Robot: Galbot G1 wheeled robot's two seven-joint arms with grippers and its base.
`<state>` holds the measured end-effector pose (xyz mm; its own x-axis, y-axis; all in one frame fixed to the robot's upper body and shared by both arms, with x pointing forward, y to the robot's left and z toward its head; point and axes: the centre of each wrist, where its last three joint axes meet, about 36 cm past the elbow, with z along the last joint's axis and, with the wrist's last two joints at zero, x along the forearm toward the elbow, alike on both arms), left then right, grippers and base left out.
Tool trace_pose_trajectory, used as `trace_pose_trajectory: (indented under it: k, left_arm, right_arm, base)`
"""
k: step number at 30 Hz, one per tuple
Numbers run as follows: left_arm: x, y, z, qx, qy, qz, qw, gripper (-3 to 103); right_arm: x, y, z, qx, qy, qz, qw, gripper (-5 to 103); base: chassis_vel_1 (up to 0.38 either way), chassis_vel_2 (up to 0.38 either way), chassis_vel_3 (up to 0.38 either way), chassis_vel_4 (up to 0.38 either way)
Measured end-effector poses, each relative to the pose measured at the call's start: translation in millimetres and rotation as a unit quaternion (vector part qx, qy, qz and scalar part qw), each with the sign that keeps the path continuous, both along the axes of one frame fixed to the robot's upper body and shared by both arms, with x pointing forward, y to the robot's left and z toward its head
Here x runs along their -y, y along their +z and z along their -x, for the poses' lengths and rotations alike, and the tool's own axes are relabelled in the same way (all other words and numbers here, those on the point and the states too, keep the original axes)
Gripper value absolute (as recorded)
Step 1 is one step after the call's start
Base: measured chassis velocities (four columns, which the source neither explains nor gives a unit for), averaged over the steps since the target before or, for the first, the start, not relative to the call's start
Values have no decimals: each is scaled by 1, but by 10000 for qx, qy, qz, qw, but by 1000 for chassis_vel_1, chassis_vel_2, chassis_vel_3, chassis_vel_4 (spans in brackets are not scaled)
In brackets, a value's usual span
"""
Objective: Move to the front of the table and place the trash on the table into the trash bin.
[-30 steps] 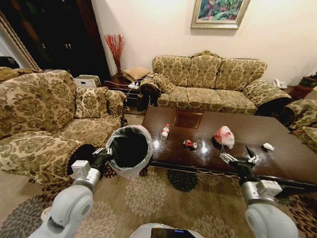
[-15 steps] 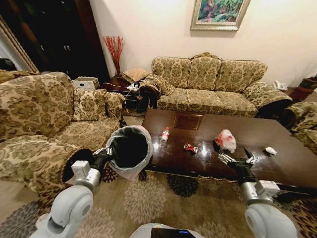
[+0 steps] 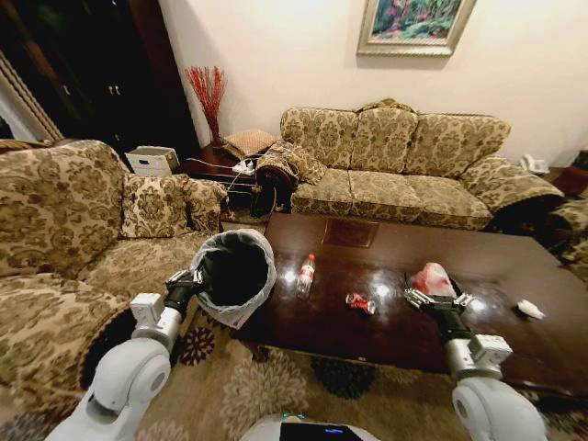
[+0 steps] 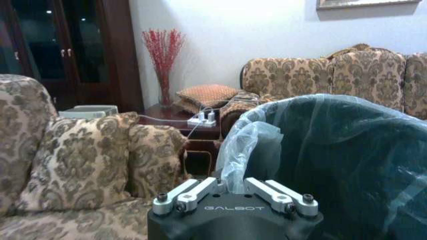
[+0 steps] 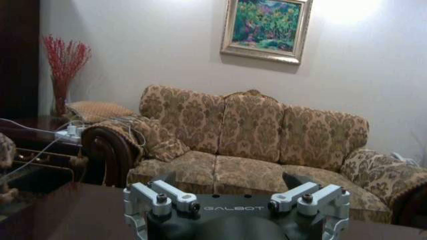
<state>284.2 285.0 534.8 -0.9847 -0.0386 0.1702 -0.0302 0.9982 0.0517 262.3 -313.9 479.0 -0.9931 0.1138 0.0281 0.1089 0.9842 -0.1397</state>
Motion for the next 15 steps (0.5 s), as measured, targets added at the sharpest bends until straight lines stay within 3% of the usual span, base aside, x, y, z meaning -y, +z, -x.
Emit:
trace_pose_trajectory:
  k: [8, 15]
  left_arm:
    - [0, 0, 0, -3, 0, 2, 10000, 3]
    - [0, 0, 0, -6, -1, 2, 10000, 3]
  right_arm:
    - [0, 0, 0, 0, 0, 3, 10000, 100]
    - [0, 0, 0, 1, 0, 3, 10000, 100]
  base:
    - [-214, 206, 206, -223]
    - [-106, 98, 96, -97]
